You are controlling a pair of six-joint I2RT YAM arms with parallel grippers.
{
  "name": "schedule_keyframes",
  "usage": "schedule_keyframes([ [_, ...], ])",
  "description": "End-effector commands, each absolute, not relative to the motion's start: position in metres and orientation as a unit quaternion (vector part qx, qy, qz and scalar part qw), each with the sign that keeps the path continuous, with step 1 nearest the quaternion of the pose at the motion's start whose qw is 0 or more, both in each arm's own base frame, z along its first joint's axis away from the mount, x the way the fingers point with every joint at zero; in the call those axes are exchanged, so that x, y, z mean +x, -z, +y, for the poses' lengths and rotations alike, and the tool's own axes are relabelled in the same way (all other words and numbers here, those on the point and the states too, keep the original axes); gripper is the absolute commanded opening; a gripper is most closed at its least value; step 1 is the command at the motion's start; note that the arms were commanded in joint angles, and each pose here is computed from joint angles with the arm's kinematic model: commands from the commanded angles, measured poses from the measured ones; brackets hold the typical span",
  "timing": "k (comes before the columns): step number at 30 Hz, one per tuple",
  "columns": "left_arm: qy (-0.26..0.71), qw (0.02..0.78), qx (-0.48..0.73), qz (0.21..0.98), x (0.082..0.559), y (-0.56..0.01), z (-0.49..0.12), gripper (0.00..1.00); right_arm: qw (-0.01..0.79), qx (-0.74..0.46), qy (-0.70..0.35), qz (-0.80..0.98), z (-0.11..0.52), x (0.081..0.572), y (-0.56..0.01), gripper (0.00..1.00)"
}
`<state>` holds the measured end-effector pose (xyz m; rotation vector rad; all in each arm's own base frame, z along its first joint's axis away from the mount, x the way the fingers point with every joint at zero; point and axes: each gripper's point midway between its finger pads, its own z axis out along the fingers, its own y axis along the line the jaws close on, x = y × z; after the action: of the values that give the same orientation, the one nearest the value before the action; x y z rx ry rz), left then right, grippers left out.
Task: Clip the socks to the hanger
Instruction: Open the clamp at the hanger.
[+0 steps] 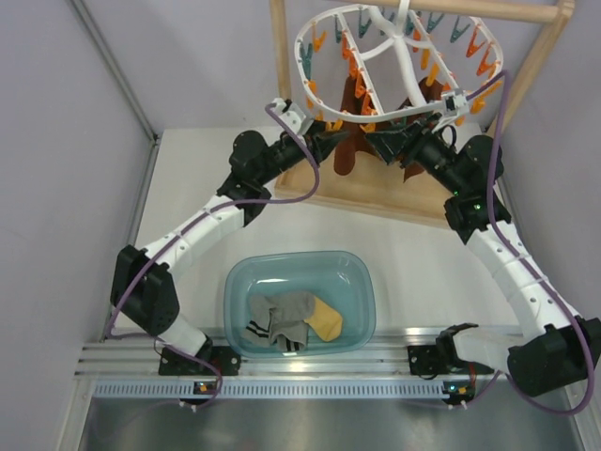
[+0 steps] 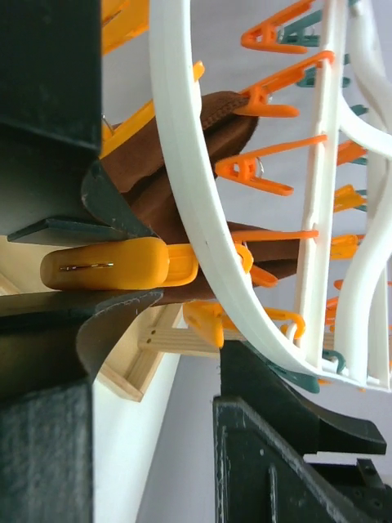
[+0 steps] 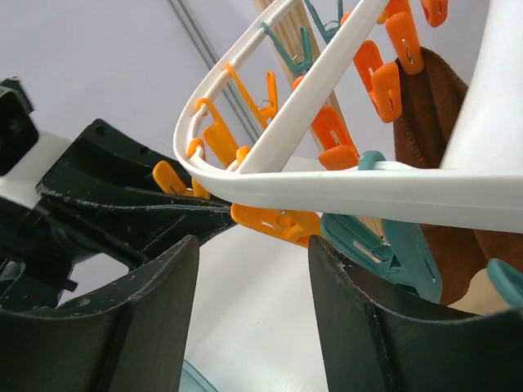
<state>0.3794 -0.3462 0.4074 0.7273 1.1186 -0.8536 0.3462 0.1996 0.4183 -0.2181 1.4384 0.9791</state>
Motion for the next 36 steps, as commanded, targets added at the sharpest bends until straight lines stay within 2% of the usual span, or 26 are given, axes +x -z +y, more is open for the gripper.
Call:
schedule_keyframes([
  [1, 0.313, 0.746, 0.378, 0.45, 0.351, -0.427, -0.35, 0.0, 0.668, -0.126, -0.442, 0.585, 0.206, 0.322, -0.458, 0.55],
  [5, 0.278, 0.754, 0.409, 0.433, 0.342, -0.415, -0.357, 0.0, 0.66, -0.128, -0.459, 0.581, 0.216, 0.315, -0.463, 0.53],
  [8, 0.261, 0.76, 0.404, 0.437, 0.345, -0.416, -0.357, 0.0, 0.649, -0.122, -0.475, 0.581, 0.221, 0.314, -0.462, 0.56],
  [13, 0.272, 0.754, 0.41, 0.435, 0.341, -0.415, -0.36, 0.0, 0.639, -0.137, -0.505, 0.564, 0.231, 0.31, -0.467, 0.66],
  [22, 0.278, 0.751, 0.416, 0.431, 0.34, -0.417, -0.363, 0.0, 0.612, -0.133, -0.533, 0.568, 0.248, 0.316, -0.46, 0.7],
  [36, 0.3, 0.734, 0.43, 0.43, 0.333, -0.414, -0.37, 0.0, 0.625, -0.14, -0.54, 0.546, 0.268, 0.312, -0.471, 0.76],
])
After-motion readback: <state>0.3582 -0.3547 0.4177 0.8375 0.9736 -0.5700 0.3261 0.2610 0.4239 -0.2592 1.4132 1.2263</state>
